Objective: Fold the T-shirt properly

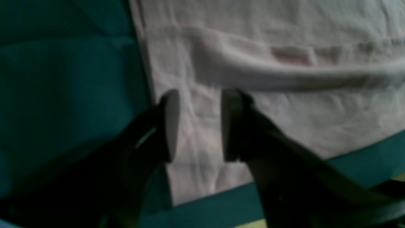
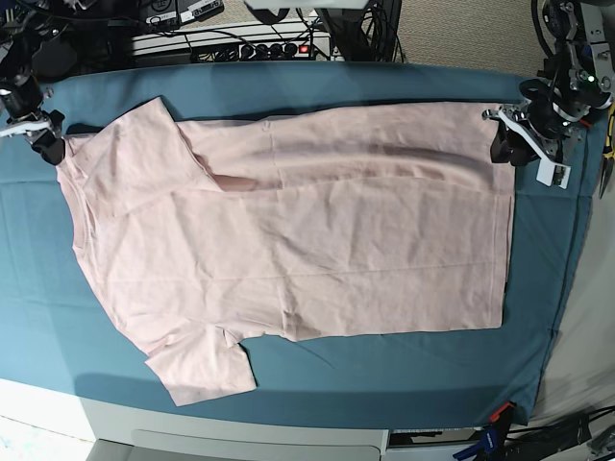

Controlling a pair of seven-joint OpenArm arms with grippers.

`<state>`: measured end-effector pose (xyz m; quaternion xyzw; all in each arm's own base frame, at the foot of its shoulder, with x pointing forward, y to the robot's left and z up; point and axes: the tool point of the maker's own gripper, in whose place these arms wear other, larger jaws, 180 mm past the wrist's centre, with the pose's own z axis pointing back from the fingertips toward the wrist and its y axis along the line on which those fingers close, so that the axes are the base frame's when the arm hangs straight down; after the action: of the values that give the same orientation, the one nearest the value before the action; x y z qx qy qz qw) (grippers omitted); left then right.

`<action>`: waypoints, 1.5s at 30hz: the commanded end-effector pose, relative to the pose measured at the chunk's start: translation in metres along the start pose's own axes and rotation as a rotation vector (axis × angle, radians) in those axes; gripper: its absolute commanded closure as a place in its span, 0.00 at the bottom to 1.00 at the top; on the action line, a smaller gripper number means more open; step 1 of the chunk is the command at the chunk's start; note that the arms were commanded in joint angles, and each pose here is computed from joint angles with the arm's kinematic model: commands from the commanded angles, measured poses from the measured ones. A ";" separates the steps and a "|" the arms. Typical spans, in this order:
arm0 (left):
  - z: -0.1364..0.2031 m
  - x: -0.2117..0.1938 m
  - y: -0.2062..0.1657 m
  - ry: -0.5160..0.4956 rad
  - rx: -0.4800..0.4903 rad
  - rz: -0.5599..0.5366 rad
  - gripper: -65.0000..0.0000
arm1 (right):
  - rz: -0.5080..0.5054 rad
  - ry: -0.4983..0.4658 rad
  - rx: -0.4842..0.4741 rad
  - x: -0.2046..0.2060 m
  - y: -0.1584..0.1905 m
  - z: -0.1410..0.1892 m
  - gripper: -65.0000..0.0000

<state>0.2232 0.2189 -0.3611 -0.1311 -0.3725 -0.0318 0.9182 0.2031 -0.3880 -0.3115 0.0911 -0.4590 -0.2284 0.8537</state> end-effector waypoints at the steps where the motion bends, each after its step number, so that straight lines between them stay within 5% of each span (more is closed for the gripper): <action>1: 0.003 0.011 0.000 -0.034 -0.005 -0.018 0.64 | 0.010 -0.042 0.009 0.016 0.000 0.001 0.64; 8: 0.003 0.011 0.000 -0.034 -0.005 -0.018 0.64 | -0.131 -0.015 0.046 0.003 -0.013 -0.023 0.64; 26: 0.003 0.011 0.000 -0.034 -0.005 -0.018 0.64 | -0.074 0.073 0.118 -0.013 0.011 -0.038 0.65; 29: 0.003 0.011 0.000 -0.034 -0.005 -0.018 0.64 | -0.072 0.076 0.114 -0.014 0.011 -0.038 0.75; 32: 0.003 0.011 0.000 -0.034 -0.005 -0.018 0.64 | -0.066 0.085 0.100 -0.015 0.008 -0.038 1.00; 45: 0.003 0.011 0.000 -0.035 -0.005 -0.018 0.64 | -0.158 -0.028 0.352 -0.013 0.069 -0.049 1.00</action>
<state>0.2232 0.2190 -0.3611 -0.1309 -0.3724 -0.0316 0.9182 0.2495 -0.3169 -0.3432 0.2741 -0.4645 -0.2263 0.8111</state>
